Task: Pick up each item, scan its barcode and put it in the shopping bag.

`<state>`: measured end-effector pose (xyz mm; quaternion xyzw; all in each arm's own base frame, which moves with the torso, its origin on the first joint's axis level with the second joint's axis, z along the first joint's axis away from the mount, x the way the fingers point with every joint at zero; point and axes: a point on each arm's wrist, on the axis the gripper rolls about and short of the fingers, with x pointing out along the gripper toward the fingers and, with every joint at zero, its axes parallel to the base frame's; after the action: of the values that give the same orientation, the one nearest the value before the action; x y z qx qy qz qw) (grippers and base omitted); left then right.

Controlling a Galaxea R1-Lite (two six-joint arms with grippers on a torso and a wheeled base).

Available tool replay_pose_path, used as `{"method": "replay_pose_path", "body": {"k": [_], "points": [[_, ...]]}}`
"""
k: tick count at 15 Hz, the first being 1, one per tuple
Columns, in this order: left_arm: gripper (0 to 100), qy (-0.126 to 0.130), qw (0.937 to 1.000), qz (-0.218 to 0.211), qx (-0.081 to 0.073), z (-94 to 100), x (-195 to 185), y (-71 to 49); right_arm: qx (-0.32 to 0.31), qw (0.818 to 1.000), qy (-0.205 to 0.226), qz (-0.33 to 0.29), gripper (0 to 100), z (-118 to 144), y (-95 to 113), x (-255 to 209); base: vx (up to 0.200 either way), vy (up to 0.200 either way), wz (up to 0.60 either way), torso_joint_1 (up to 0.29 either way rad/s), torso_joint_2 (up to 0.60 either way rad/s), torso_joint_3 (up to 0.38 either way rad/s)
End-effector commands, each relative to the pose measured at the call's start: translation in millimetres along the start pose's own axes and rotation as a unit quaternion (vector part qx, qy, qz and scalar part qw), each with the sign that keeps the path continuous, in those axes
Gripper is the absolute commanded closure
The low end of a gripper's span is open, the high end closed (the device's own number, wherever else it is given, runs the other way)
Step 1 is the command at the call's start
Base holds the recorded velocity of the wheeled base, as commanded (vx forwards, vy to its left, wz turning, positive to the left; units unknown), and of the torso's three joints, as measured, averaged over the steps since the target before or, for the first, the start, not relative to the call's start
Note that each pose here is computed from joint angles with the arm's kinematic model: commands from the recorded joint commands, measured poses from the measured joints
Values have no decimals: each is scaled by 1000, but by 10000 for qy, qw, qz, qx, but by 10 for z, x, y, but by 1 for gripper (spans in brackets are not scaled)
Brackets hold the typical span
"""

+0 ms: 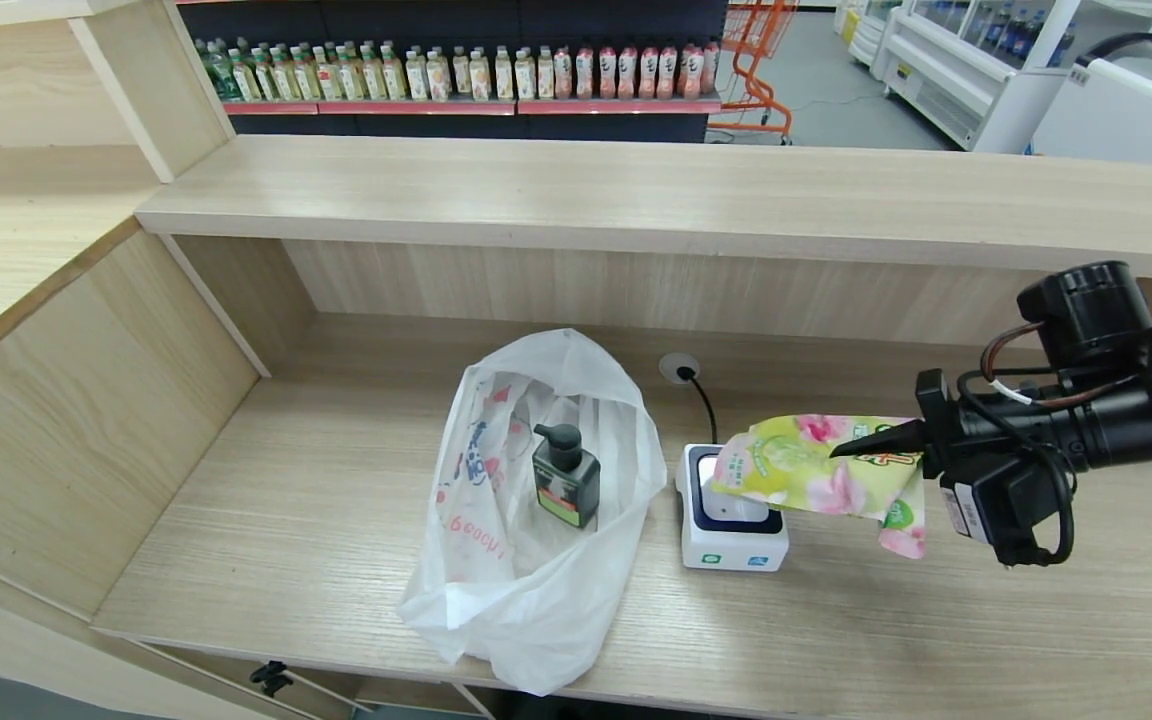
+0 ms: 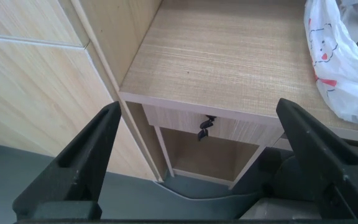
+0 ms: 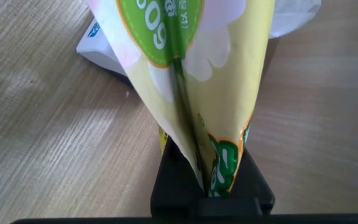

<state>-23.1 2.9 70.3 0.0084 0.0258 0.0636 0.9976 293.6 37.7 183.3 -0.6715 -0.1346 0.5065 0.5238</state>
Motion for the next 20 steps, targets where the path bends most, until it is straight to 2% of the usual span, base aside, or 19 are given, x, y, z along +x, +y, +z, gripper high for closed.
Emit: {"method": "replay_pose_path", "body": {"k": [1,9,10,11,12,13,14,15,16,18,19,20], "points": [[0,-1,10000,-2,1,0,0,0,-39,10000,11,-21,100,12,-11,-16,0,0,0,0,0,0],[0,-1,10000,14,1,0,0,0,-54,10000,22,-54,100,9,-33,-26,0,0,0,0,0,0],[0,-1,10000,6,1,0,0,0,-15,9998,-26,-195,100,33,-103,-76,0,0,0,0,0,0],[0,-1,10000,6,1,0,0,0,337,9981,-154,-493,100,114,-236,-211,0,0,0,0,0,0],[0,-1,10000,6,-7,0,0,0,528,9967,-186,-587,100,147,-284,-260,0,0,0,0,0,0],[0,-1,10000,-2,-7,0,0,0,1821,9766,-394,-1075,100,373,-587,-549,0,0,0,0,0,0],[0,-1,10000,-2,1,0,0,0,2668,9537,-567,-1264,100,486,-747,-676,0,0,0,0,0,0],[0,-1,10000,-2,1,0,0,0,3437,9256,-747,-1402,100,540,-878,-758,0,0,0,0,0,0],[0,-1,10000,-2,1,0,0,0,4300,8851,-928,-1518,100,589,-986,-859,0,0,0,0,0,0],[0,-1,10000,6,1,0,0,0,5676,8016,-1258,-1394,100,733,-1009,-943,0,0,0,0,0,0],[0,-1,10000,-2,1,0,0,0,6309,7540,-1278,-1309,100,785,-950,-961,0,0,0,0,0,0],[0,-1,10000,-2,-14,0,0,0,6744,7156,-1291,-1280,100,836,-892,-984,0,0,0,0,0,0]]}}
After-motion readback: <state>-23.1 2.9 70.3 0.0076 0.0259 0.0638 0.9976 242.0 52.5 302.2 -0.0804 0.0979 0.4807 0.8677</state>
